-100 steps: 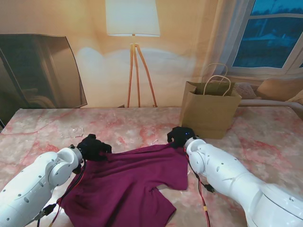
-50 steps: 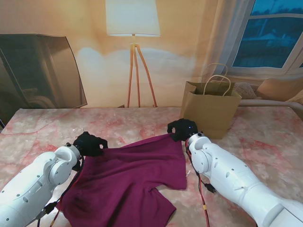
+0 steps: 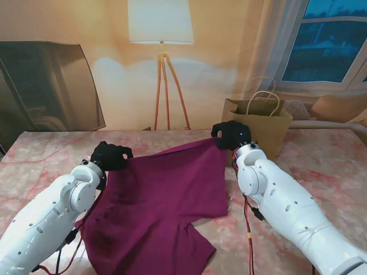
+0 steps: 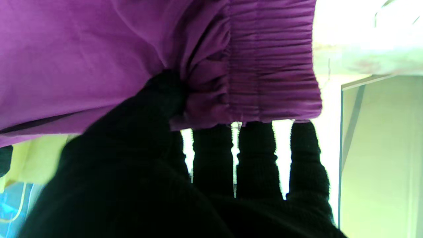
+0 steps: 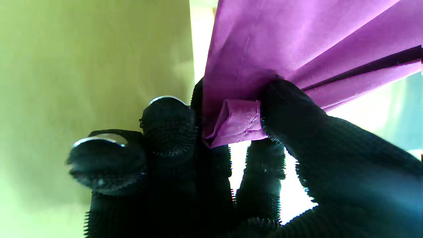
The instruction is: Fold the socks and the shorts into the kraft paper bag
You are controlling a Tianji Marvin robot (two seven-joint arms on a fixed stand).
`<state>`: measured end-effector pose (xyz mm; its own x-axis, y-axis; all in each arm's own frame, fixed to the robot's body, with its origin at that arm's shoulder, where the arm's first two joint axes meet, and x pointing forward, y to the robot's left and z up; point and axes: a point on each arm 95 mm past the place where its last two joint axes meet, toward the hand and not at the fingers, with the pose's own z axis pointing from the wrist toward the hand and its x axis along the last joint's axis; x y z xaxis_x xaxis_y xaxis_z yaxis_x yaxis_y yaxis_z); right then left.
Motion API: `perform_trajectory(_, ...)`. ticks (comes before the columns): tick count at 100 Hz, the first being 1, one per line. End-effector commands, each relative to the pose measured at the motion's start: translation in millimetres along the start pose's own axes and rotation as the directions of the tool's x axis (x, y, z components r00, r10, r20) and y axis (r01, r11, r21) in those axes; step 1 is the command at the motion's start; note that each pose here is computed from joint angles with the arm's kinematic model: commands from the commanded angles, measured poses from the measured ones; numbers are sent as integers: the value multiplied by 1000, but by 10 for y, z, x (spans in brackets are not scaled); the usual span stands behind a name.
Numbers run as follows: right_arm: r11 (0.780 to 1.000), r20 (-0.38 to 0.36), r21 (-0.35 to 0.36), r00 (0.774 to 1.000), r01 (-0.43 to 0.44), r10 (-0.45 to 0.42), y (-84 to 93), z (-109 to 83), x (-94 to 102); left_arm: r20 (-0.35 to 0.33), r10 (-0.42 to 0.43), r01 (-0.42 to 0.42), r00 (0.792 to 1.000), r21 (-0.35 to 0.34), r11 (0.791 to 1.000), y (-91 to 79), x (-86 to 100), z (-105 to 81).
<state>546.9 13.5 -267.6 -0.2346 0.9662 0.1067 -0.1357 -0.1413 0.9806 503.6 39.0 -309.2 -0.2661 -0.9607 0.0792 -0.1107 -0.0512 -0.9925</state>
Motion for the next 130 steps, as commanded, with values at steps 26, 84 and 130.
perform_trajectory(26,991,59,-134,998,5,3,512,161,-102,8,-5,4,1000,112,994,-364,147,211)
perform_trajectory(84,992,-135,-117,990,-54,39,394,-381,-5,8,8,-9,1000,148,989,-429,-6,4)
perform_trajectory(130,976,-290,-2,934,-217,207,309,-1095,393,-26,30,-27,999,99,995,-291,-313,-360)
